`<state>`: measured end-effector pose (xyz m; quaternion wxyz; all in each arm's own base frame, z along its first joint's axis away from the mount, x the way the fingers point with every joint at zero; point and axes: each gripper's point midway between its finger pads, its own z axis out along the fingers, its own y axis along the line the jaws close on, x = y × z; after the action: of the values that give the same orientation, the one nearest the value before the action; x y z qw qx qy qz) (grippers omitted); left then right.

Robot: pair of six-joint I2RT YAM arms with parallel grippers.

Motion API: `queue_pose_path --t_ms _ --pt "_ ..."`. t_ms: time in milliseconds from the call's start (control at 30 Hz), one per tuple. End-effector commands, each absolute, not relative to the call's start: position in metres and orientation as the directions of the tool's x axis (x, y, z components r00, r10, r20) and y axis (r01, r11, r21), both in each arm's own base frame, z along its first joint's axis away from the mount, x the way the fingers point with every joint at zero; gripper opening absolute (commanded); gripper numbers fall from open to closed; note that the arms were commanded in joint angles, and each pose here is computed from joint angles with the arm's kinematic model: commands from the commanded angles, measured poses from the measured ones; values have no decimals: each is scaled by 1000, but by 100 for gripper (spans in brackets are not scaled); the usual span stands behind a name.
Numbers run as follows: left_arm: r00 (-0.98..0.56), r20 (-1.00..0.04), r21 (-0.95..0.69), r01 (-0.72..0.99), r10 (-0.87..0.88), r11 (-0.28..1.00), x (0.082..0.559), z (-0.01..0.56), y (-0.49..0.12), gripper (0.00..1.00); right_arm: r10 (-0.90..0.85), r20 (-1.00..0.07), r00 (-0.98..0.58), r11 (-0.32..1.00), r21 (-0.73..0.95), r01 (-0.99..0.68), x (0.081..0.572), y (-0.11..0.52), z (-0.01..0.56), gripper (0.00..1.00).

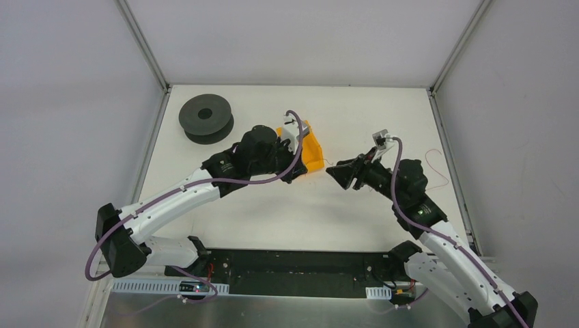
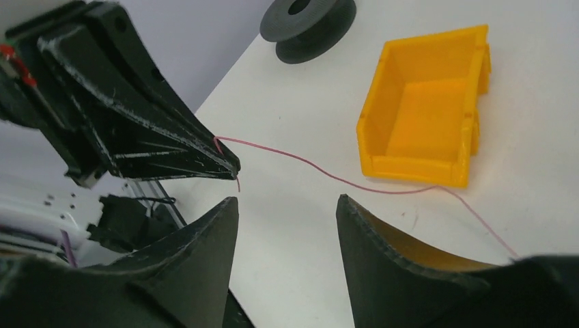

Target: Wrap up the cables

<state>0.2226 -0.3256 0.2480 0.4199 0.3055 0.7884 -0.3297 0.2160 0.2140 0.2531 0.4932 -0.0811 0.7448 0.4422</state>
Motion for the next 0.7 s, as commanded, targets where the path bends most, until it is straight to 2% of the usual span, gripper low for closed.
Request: queue_pose_path --t_ms 0,167,367,500,667 --pt "-517 -838 -343 749 175 568 211 258 -316 0 188 -967 -173 513 247 -822 213 223 284 59" --pt "-560 -817 -402 726 139 558 212 267 -304 0 89 -989 -114 423 141 -895 218 238 275 65" --pt "-569 -812 -425 726 126 541 209 274 -296 0 41 -993 -114 298 121 -947 219 253 269 67" --pt "-568 -815 -427 725 118 541 209 278 -294 0 26 -994 -110 307 113 -945 240 259 264 67" --pt "-574 -810 -429 722 122 543 208 276 -291 0 -1 -993 -116 254 111 -961 248 269 259 66"
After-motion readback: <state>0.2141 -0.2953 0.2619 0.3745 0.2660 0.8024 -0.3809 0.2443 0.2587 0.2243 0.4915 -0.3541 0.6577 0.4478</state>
